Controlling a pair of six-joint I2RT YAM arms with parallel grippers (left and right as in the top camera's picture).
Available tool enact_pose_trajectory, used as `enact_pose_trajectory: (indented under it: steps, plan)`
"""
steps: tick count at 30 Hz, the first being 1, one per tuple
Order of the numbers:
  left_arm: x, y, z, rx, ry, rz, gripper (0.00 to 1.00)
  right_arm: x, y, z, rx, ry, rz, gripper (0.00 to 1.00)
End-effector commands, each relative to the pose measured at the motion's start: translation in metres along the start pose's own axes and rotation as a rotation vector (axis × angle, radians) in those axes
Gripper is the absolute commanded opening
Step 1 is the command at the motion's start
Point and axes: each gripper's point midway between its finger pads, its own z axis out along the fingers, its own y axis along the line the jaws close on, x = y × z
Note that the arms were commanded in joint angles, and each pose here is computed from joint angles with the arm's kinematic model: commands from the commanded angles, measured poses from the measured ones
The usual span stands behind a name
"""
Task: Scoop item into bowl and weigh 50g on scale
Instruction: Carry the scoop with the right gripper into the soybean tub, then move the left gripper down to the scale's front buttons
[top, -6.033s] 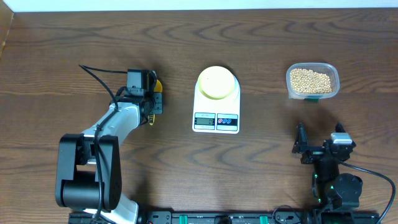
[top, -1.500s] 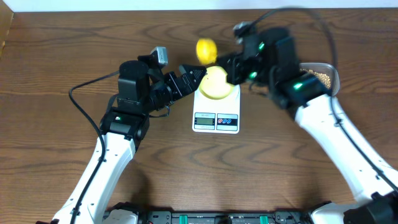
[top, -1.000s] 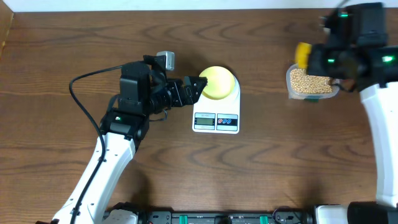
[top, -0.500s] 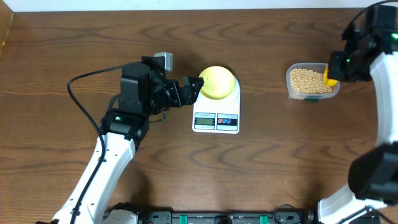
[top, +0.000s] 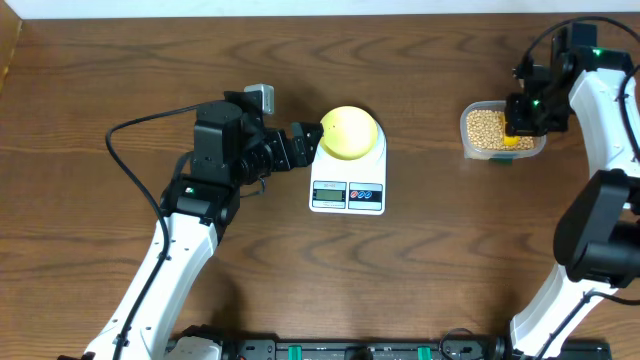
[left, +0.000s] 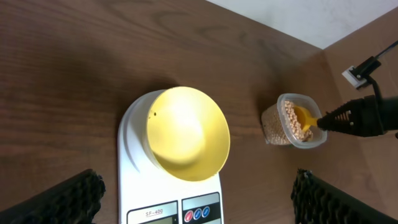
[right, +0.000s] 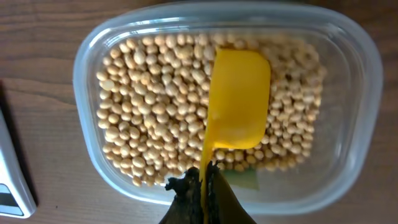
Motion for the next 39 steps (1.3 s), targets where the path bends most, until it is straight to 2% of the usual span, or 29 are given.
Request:
enact_pose_trajectory:
  steps: [1,7,12,13,18,23,30,39]
  plan:
    - [-0.002,0.001,-0.002,-0.012,-0.010,0.015,0.98,-0.011,0.004,0.009,-0.041,-0.022,-0.031,0.01]
    - [-0.001,0.002,-0.002,-0.014,-0.006,0.013,0.98,-0.021,-0.003,0.008,-0.004,-0.061,-0.039,0.04]
    - [-0.001,0.002,-0.002,-0.014,-0.006,0.012,0.98,-0.021,-0.003,0.008,-0.004,-0.064,-0.040,0.50]
    - [-0.001,0.001,-0.002,-0.014,-0.006,0.012,0.98,-0.022,-0.003,0.008,-0.003,-0.067,-0.040,0.67]
    - [-0.001,0.002,-0.002,-0.015,-0.004,0.017,0.98,-0.038,-0.004,0.001,0.005,-0.124,-0.050,0.99]
    - [0.009,-0.001,-0.004,0.002,0.049,0.075,0.98,-0.069,-0.002,-0.035,0.022,-0.235,-0.063,0.99]
    - [0.036,-0.002,-0.019,-0.028,0.219,0.170,0.98,-0.076,-0.002,-0.038,0.026,-0.260,-0.068,0.99]
    - [0.114,-0.020,-0.030,-0.008,0.526,0.382,0.98,-0.076,-0.002,-0.038,0.025,-0.260,-0.069,0.99]
